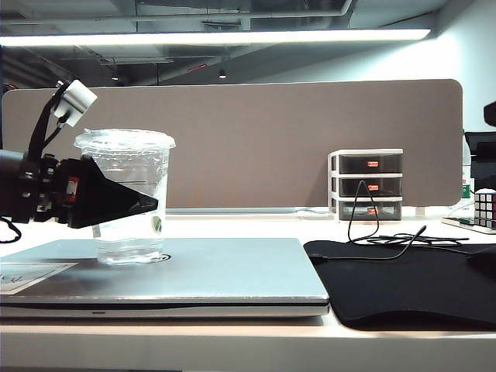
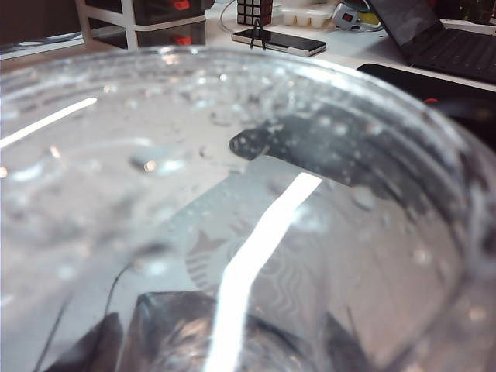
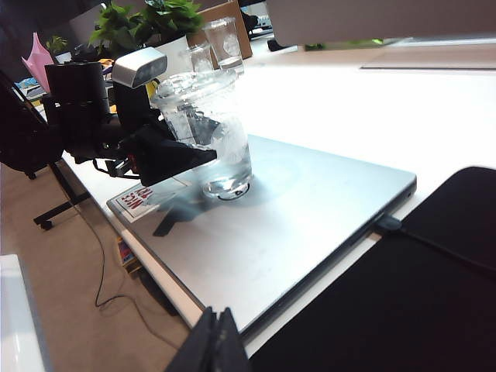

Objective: Pick up the coffee cup and place it over the laptop.

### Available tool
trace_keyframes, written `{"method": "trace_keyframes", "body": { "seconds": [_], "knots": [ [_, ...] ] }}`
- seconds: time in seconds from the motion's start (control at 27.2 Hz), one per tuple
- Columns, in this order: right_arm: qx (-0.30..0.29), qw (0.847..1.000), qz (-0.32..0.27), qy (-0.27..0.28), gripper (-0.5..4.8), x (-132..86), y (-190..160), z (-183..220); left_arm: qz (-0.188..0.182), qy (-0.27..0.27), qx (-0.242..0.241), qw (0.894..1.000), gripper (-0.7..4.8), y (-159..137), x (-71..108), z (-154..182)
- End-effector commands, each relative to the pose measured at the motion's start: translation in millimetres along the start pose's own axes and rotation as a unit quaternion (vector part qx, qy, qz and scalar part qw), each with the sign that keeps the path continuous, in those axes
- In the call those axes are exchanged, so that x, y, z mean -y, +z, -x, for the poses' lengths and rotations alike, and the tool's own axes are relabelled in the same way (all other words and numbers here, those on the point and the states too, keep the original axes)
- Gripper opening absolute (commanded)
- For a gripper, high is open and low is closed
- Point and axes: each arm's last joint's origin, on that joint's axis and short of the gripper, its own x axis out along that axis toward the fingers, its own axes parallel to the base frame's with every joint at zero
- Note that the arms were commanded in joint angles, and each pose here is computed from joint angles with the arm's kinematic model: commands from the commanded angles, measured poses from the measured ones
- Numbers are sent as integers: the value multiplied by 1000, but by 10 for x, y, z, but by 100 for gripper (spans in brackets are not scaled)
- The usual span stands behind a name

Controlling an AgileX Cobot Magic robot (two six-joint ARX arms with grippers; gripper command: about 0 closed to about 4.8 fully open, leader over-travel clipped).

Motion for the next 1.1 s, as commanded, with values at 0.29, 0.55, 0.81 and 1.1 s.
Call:
{"method": "trace_keyframes", "body": {
  "seconds": [0.29,0.55,0.81,1.1],
  "knots": [
    [0,1000,0,2,-6,4,-15,-3,6,-5,-1,1000,479,-36,19,12],
    [-1,1000,0,4,-6,2,-15,-5,4,-2,1,1000,479,-33,37,40],
    [0,1000,1,3,-6,2,-15,-5,10,13,4,1000,479,-7,183,216],
    [4,1000,5,4,-6,0,-4,-5,11,55,12,998,479,8,403,461]
  ]
}}
